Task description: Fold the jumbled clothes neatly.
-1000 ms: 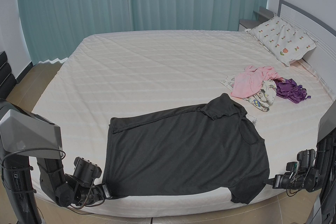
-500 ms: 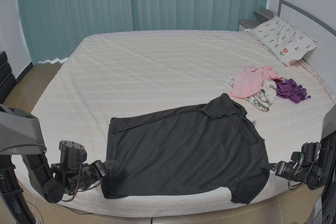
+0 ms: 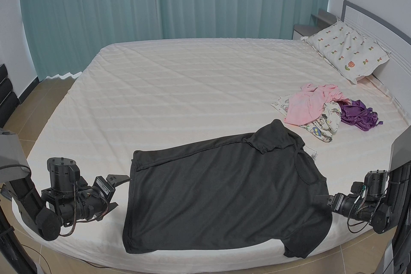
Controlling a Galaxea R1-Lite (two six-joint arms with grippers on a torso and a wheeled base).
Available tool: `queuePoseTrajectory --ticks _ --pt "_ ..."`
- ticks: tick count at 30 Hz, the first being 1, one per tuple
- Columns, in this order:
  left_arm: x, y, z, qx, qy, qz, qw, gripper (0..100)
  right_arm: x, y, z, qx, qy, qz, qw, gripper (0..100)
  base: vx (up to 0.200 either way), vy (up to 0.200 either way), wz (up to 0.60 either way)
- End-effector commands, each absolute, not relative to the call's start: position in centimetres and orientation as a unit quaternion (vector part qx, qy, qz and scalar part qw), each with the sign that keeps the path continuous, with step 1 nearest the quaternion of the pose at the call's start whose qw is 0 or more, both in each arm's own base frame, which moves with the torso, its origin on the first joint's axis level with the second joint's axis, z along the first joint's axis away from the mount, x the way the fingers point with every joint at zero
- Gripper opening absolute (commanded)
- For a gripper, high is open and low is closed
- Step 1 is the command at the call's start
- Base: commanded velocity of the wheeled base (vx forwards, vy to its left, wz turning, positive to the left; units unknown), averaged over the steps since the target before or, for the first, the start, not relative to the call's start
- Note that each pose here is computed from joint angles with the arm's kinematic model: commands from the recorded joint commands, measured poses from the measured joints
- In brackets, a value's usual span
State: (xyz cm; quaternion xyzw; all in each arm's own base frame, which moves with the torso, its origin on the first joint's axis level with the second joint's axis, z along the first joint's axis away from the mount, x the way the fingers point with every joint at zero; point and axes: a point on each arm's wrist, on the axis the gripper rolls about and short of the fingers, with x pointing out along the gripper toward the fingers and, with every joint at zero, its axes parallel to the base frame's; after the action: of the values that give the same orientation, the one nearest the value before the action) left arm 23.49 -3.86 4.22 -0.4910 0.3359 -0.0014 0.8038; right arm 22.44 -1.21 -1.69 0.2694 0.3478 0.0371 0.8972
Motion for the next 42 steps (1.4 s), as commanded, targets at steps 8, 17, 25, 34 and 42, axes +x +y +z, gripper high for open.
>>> queuePoseTrajectory --ticks 8,17,25,34,42 --pt "22.0 -3.7 3.6 -0.496 0.316 -0.025 0.809 100 23.6 0.2 -1.0 0.306 0.329 0.051 0.892 100 0.075 0.0 0.0" --pt "21.6 -4.1 2.5 -0.493 0.339 -0.037 0.8 100 29.6 3.5 0.0 0.396 0.272 0.069 0.874 100 0.0 0.0 0.0" --pt "21.9 -4.2 1.3 -0.492 0.355 -0.025 0.795 100 36.4 8.7 -0.1 0.421 0.285 0.03 0.861 100 0.0 0.0 0.0" --pt "22.0 -4.1 0.7 -0.491 0.364 -0.016 0.792 100 40.2 10.7 -2.8 0.414 0.304 0.015 0.858 100 0.0 0.0 0.0" --pt "22.1 -4.2 0.4 -0.488 0.365 -0.009 0.793 100 41.9 11.1 -3.7 0.409 0.321 0.003 0.854 100 0.0 0.0 0.0"
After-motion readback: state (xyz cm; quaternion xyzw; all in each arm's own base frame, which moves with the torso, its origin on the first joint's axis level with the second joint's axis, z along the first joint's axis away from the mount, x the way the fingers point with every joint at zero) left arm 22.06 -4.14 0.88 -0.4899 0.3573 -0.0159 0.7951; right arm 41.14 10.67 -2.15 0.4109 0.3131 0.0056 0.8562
